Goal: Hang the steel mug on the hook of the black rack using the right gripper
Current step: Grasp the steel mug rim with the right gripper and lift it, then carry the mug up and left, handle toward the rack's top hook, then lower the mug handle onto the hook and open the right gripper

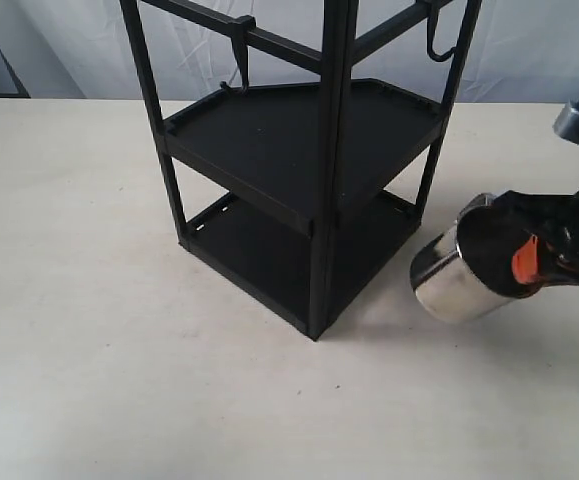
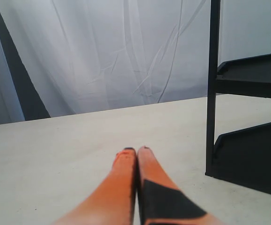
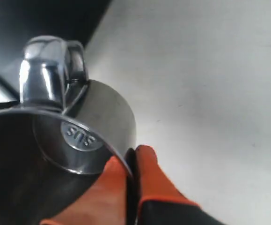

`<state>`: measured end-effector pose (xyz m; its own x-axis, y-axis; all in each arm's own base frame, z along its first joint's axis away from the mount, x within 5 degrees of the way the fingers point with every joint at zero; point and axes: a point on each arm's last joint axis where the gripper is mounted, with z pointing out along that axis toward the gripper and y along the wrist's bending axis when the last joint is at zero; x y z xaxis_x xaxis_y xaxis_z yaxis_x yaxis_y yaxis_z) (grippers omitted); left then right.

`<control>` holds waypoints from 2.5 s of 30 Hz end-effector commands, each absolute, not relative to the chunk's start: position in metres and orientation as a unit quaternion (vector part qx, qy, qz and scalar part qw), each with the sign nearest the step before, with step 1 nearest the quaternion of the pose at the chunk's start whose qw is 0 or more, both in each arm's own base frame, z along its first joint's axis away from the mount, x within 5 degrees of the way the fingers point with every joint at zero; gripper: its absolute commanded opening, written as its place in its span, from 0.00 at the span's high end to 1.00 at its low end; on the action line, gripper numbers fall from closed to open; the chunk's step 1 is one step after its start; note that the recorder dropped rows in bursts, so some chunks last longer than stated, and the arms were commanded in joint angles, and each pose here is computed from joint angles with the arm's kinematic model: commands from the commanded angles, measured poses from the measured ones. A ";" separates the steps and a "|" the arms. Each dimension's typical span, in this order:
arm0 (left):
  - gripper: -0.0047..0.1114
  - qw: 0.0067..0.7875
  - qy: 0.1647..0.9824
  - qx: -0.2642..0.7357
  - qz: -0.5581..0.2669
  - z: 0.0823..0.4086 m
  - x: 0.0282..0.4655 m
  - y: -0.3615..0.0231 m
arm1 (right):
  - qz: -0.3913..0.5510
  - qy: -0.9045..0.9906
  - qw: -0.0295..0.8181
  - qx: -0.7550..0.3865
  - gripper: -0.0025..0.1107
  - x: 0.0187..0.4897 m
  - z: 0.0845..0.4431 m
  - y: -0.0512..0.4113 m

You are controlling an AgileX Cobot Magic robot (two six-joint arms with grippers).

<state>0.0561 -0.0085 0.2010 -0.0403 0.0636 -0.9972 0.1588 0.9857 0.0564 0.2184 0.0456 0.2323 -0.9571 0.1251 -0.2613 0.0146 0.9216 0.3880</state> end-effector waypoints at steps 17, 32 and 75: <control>0.95 0.692 0.717 0.078 -0.037 0.202 0.056 -0.009 | 0.460 0.815 0.307 -0.171 0.98 0.181 0.275 0.211; 0.95 0.692 0.717 0.078 -0.037 0.202 0.056 -0.009 | 0.415 0.831 0.361 -0.078 0.98 0.218 0.286 0.219; 0.95 0.692 0.717 0.078 -0.037 0.202 0.056 -0.009 | 0.401 0.868 0.294 0.006 0.57 0.207 0.252 0.206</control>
